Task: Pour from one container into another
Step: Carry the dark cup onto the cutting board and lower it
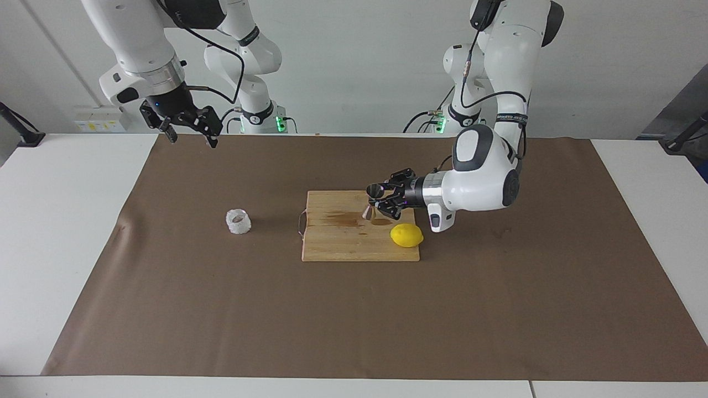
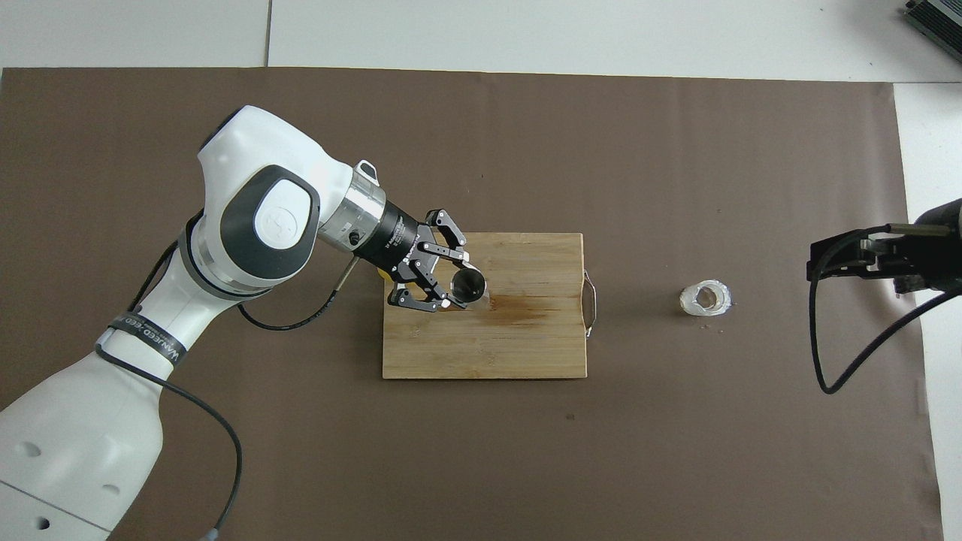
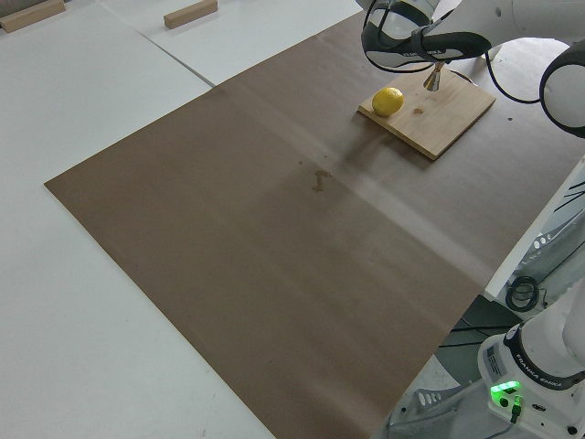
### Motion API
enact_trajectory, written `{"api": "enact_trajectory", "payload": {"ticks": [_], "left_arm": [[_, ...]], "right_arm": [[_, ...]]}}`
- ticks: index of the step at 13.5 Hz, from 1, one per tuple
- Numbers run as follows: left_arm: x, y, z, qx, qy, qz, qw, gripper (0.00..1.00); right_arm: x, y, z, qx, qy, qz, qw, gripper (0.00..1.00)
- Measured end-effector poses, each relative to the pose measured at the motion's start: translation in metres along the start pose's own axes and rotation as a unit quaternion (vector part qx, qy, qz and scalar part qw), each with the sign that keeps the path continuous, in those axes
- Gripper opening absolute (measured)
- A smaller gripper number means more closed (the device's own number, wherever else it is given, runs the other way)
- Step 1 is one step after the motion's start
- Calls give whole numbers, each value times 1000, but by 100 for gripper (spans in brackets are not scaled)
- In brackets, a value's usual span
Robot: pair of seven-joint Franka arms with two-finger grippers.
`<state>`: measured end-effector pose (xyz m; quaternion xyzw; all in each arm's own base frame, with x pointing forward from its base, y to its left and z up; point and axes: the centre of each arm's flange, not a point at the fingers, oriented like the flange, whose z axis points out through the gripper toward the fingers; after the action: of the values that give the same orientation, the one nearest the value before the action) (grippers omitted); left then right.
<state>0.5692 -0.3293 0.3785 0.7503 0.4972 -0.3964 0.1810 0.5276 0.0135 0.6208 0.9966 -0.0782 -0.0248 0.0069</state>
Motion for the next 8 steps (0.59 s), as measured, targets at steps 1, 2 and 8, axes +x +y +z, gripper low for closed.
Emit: {"api": "enact_trajectory", "payload": {"ticks": [1,2,8], "left_arm": [[-1,4,14,-1,3,1,1000,49],[-2,6,26,0,6,2,1000,49],[-5,8,52,8,10,6,1000,49]], "right_arm": [[0,0,0,0,0,0,1000,100],[0,0,0,0,0,0,1000,100],[0,0,0,0,0,0,1000,100]]}}
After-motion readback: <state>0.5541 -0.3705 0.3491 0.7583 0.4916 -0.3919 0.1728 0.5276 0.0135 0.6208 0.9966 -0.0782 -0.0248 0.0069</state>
